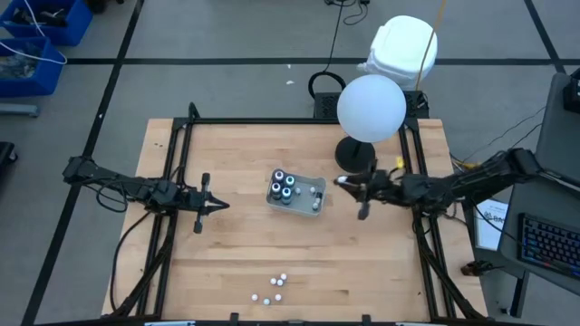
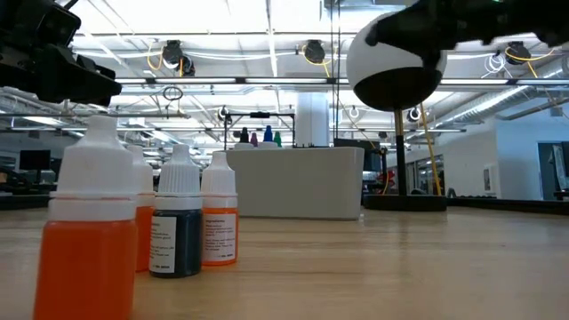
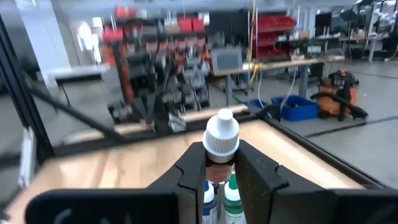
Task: Pick & Place food coloring
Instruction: Put the small red food coloring bottle into the gray bin
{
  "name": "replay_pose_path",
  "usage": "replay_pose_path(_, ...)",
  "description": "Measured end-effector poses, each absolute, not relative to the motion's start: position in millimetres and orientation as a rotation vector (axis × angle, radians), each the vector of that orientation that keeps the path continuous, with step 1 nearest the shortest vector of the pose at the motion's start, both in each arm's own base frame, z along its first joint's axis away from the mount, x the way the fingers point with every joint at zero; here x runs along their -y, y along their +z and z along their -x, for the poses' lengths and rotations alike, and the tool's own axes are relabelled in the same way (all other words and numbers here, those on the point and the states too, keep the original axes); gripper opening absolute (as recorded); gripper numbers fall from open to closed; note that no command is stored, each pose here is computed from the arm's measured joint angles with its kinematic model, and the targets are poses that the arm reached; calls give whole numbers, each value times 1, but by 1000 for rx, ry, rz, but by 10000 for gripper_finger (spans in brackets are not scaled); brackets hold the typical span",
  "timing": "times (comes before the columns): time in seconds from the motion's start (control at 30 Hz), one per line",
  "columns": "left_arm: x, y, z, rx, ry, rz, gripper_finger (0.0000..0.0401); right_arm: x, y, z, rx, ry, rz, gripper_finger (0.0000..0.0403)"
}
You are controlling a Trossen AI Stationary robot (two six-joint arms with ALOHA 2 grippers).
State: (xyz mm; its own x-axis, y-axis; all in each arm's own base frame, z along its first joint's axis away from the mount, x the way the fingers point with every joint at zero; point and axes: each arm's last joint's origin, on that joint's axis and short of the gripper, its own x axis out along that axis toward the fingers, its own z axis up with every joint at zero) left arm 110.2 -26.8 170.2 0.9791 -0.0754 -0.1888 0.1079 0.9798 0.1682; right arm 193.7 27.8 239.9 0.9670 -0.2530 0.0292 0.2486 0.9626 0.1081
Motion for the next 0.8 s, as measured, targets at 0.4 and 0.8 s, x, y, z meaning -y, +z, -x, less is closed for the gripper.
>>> replay_pose_path(0.4,27,171,-110,-176,-95,-200,10,-30,250,-306,-407,-335,-8,59)
replay_pose_path(0.8,27,171,-110,-178,-93,-173,10,-9,194,-336,-556,-415,-168,59)
